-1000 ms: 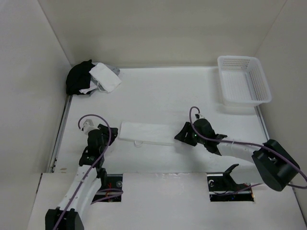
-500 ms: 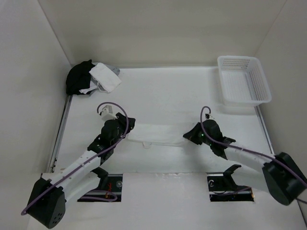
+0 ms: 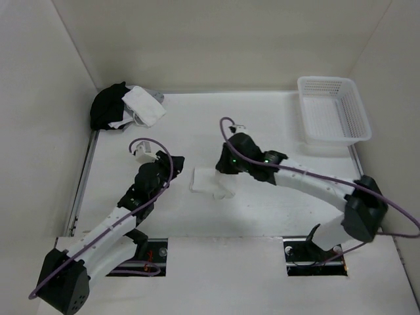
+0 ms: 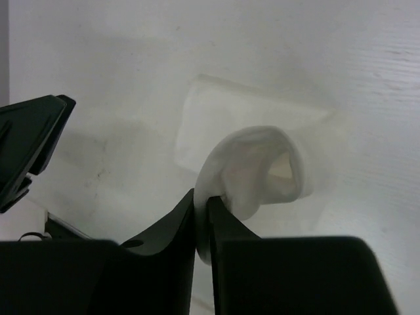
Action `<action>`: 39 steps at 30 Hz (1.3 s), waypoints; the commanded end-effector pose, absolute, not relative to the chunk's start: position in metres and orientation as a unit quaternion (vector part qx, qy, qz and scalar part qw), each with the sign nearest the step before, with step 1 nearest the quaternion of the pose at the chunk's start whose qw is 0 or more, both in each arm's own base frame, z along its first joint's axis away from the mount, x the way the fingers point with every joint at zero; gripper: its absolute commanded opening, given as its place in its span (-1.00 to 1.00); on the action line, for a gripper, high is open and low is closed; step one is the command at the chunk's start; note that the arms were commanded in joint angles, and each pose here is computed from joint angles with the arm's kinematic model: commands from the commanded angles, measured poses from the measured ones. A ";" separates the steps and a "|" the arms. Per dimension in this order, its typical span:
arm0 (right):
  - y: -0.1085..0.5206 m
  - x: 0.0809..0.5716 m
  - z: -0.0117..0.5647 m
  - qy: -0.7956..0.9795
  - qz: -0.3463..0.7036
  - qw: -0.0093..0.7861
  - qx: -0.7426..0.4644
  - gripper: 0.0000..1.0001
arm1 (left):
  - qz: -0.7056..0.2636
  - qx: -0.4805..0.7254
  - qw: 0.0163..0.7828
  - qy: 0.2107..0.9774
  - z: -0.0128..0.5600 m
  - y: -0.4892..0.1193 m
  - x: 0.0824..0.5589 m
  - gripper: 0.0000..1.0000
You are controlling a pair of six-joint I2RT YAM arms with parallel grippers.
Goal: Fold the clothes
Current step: Fold the tank top
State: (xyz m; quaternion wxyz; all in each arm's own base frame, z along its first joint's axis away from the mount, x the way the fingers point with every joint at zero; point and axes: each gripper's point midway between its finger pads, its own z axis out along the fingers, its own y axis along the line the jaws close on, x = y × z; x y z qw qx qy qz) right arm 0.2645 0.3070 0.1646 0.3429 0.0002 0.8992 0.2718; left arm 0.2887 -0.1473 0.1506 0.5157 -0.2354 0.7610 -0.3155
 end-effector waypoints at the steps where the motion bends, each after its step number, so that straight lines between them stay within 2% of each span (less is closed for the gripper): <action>1: 0.349 0.265 0.145 0.914 0.236 0.324 -0.056 -0.55 | -0.324 -0.237 0.534 0.744 0.166 -0.136 0.288 -0.29; 3: 0.385 0.258 0.136 0.917 0.241 0.307 -0.084 -0.21 | -0.322 -0.244 0.537 0.741 0.165 -0.127 0.286 -0.28; 4: 0.396 0.253 0.132 0.918 0.241 0.300 -0.094 -0.13 | -0.320 -0.248 0.538 0.739 0.164 -0.122 0.285 -0.27; 8: 0.425 0.229 0.145 0.908 0.267 0.298 -0.122 0.03 | -0.309 -0.271 0.543 0.732 0.162 -0.098 0.283 -0.21; 12: 0.409 0.217 0.181 0.885 0.308 0.330 -0.115 0.03 | -0.309 -0.273 0.538 0.735 0.161 -0.094 0.288 -0.18; 13: 0.401 0.214 0.184 0.882 0.312 0.335 -0.113 -0.03 | -0.309 -0.272 0.534 0.739 0.159 -0.096 0.290 -0.18; 15: 0.381 0.215 0.185 0.878 0.311 0.349 -0.100 -0.32 | -0.304 -0.266 0.528 0.747 0.155 -0.100 0.293 -0.17; 17: 0.351 0.222 0.183 0.872 0.304 0.377 -0.073 -0.79 | -0.300 -0.266 0.525 0.751 0.154 -0.102 0.297 -0.13; 18: 0.334 0.226 0.182 0.868 0.298 0.394 -0.056 -0.94 | -0.298 -0.264 0.524 0.753 0.154 -0.104 0.298 -0.10; 19: 0.315 0.229 0.180 0.864 0.290 0.410 -0.037 -1.00 | -0.294 -0.264 0.523 0.755 0.154 -0.105 0.300 -0.07; 22: 0.254 0.241 0.175 0.848 0.259 0.461 0.032 -1.00 | -0.277 -0.262 0.519 0.765 0.150 -0.107 0.304 -0.03; 25: 0.198 0.250 0.170 0.825 0.241 0.502 0.102 -0.70 | -0.262 -0.263 0.513 0.774 0.143 -0.110 0.307 0.02; 28: 0.156 0.260 0.160 0.797 0.239 0.531 0.162 -0.04 | -0.236 -0.265 0.501 0.789 0.129 -0.109 0.310 0.09; 30: 0.136 0.267 0.154 0.773 0.244 0.552 0.199 0.26 | -0.223 -0.267 0.495 0.796 0.120 -0.107 0.312 0.13; 34: 0.121 0.280 0.160 0.734 0.262 0.584 0.227 0.51 | -0.212 -0.285 0.490 0.796 0.112 -0.100 0.318 0.22; 39: 0.131 0.294 0.160 0.730 0.267 0.595 0.206 0.61 | -0.189 -0.297 0.482 0.802 0.105 -0.089 0.329 0.29</action>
